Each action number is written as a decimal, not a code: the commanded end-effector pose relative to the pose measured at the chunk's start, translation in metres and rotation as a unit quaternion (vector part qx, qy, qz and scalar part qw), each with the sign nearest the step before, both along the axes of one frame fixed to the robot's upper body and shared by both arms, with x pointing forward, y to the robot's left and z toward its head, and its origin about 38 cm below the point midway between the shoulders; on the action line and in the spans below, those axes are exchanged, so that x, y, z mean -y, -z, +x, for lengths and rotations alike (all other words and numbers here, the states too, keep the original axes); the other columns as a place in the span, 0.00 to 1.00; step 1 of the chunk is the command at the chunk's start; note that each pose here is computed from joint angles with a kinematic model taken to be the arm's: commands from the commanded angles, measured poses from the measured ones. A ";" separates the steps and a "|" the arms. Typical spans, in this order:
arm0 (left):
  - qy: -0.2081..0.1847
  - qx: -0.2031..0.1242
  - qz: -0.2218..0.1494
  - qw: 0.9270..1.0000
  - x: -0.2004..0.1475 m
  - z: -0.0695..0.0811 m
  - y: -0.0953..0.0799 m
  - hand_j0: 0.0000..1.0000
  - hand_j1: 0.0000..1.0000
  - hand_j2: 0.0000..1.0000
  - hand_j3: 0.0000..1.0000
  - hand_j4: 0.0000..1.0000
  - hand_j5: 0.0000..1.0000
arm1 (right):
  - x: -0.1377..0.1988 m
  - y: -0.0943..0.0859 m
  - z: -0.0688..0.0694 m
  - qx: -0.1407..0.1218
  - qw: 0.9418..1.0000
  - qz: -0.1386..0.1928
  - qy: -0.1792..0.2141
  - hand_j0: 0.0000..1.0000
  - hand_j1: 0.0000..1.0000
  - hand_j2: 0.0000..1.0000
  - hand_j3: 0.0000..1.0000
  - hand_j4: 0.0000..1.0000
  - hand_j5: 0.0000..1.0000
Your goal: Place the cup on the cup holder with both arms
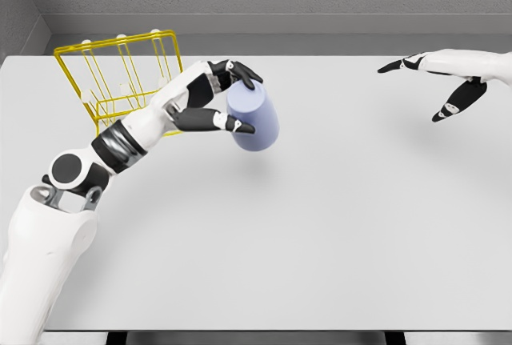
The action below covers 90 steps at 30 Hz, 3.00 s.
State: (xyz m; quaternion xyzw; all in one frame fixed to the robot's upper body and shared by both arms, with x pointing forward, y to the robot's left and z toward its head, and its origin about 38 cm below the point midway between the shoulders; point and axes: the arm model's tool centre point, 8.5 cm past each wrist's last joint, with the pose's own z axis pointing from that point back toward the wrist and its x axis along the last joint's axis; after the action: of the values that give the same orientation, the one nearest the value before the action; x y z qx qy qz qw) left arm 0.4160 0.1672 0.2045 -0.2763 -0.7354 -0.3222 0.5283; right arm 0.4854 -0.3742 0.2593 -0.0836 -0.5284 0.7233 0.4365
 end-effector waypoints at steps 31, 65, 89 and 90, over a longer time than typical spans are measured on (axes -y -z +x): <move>-0.043 0.066 0.008 0.997 -0.039 0.027 -0.060 0.39 0.39 0.39 0.39 0.39 0.39 | 0.000 -0.001 0.000 0.000 1.000 0.004 0.002 1.00 1.00 1.00 1.00 1.00 1.00; -0.094 0.073 0.035 0.992 -0.108 0.039 -0.085 0.39 0.39 0.39 0.39 0.39 0.39 | -0.009 0.001 0.003 -0.001 1.000 0.009 -0.005 1.00 1.00 1.00 1.00 1.00 1.00; -0.116 0.035 0.047 0.992 -0.128 0.044 -0.068 0.39 0.39 0.39 0.39 0.39 0.39 | -0.015 0.004 0.004 -0.003 1.000 0.012 -0.012 1.00 1.00 1.00 1.00 1.00 1.00; -0.115 0.035 0.047 0.992 -0.128 0.044 -0.067 0.39 0.39 0.39 0.39 0.39 0.39 | -0.015 0.004 0.004 -0.002 1.000 0.012 -0.011 1.00 1.00 1.00 1.00 1.00 1.00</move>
State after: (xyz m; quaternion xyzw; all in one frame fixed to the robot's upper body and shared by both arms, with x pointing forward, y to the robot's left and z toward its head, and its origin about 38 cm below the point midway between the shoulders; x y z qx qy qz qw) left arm 0.4603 0.2951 0.2720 -0.1510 -0.7644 -0.3042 0.5481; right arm 0.4895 -0.3588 0.2545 -0.0711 -0.5343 0.7248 0.4290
